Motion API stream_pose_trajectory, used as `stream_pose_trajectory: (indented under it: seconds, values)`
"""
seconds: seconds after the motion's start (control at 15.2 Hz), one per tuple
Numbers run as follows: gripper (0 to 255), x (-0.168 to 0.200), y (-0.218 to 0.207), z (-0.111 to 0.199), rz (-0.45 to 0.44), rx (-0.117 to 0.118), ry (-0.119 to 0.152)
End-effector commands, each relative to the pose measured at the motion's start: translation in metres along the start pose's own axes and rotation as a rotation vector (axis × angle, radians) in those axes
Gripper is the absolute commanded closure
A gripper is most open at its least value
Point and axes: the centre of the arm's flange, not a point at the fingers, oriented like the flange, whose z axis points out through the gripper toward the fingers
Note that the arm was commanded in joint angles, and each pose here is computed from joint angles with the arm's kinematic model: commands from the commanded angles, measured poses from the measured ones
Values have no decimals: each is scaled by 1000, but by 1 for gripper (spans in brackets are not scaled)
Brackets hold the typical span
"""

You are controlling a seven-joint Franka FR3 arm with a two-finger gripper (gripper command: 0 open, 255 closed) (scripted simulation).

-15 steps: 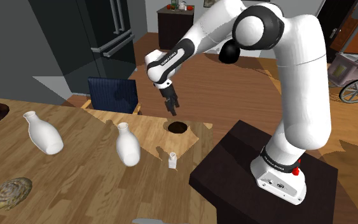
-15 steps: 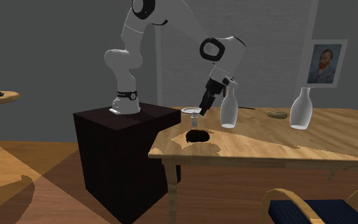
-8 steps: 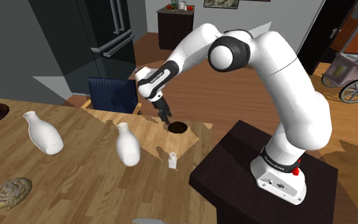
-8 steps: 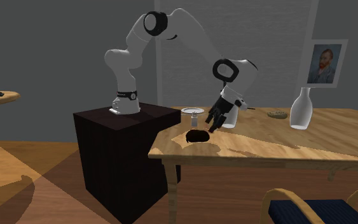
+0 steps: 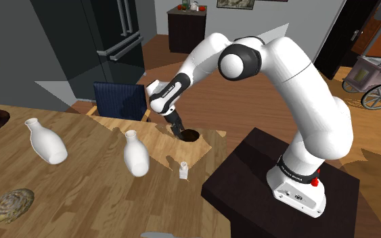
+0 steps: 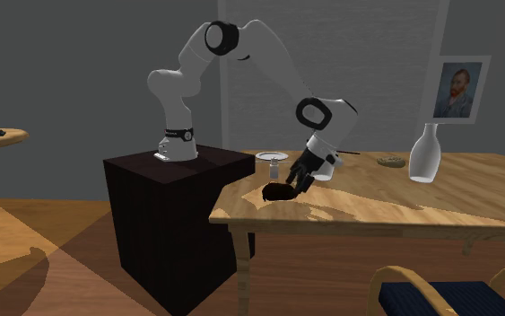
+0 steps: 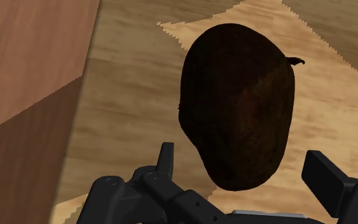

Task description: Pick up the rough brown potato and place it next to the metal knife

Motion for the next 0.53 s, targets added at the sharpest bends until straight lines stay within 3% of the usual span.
stream_pose_trajectory:
  seconds: [0.0,0.4,0.46]
  values:
    - [0,1,0,4,0,0,0]
    - [0,1,0,4,0,0,0]
    - [255,1,0,4,0,0,0]
